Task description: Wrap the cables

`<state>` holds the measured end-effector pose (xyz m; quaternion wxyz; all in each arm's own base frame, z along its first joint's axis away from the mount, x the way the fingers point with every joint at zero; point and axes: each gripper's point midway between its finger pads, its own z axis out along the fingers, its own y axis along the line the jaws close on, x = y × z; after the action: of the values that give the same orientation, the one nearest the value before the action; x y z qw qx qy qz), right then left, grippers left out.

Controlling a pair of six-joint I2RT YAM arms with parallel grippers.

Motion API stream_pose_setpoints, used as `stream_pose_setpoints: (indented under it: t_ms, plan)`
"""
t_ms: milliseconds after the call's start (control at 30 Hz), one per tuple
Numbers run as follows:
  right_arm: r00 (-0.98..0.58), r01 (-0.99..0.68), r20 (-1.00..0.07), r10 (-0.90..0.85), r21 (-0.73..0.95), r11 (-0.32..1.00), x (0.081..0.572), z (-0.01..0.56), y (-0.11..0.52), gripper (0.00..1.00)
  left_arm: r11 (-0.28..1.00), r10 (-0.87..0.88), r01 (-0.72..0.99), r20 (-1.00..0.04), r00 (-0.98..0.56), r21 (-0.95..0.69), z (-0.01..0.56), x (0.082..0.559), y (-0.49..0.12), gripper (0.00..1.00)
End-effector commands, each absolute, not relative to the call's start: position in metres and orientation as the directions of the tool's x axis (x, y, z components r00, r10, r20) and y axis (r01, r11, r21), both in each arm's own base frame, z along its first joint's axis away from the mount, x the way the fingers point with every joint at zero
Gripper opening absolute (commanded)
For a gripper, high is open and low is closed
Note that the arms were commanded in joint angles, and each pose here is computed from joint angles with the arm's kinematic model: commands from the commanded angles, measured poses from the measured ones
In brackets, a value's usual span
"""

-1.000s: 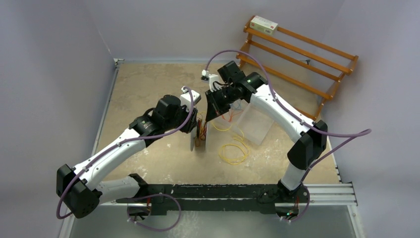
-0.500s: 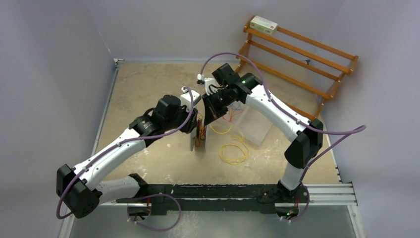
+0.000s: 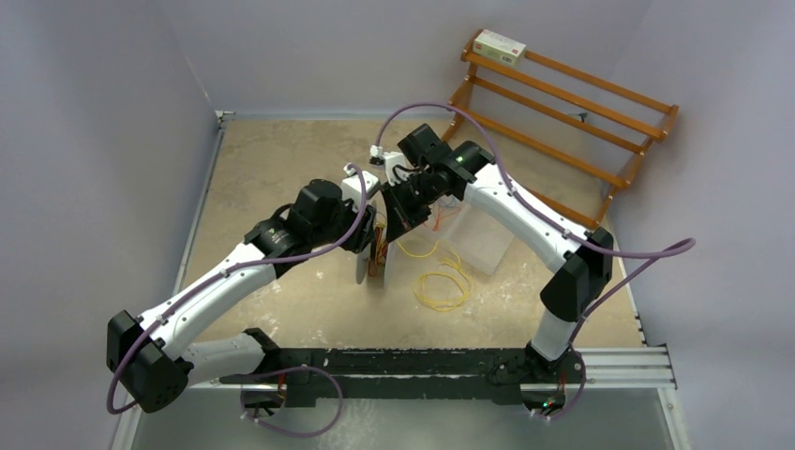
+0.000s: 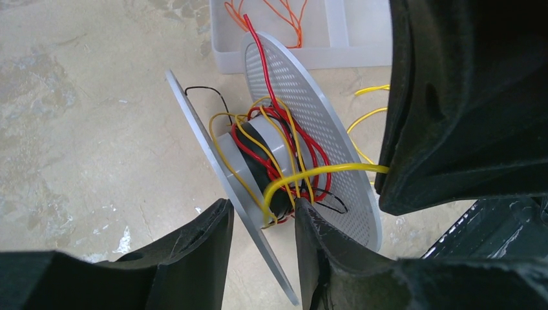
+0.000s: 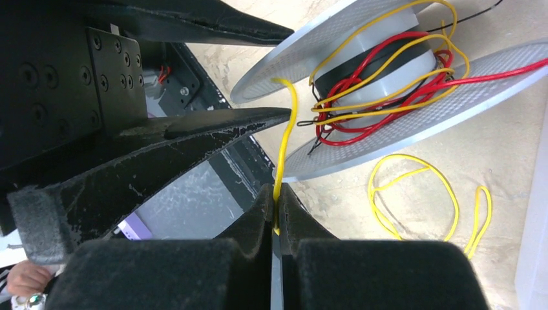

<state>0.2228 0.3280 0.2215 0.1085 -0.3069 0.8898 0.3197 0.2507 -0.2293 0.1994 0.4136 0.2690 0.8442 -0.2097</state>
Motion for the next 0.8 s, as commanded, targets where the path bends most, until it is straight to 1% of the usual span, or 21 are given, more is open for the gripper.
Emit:
stream_pose_setpoints:
  t_ms: [0, 400, 767]
  plan:
    - [-0.785, -0.618, -0.419, -0.457, 0.473, 0.628, 0.215, 0.240, 0.314, 0.00, 0.740, 0.259, 0.658, -0.843, -0.471, -0.140, 0.213, 0.250, -0.237, 0.40]
    - [-0.780, -0.626, -0.416, -0.468, 0.493, 0.604, 0.210, 0.242, 0.317, 0.00, 0.708, 0.273, 0.690, -0.842, -0.465, -0.151, 0.214, 0.244, -0.241, 0.44]
    - [-0.779, -0.627, -0.389, -0.492, 0.494, 0.602, 0.207, 0.231, 0.323, 0.00, 0.708, 0.278, 0.689, -0.837, -0.471, -0.153, 0.211, 0.244, -0.242, 0.45]
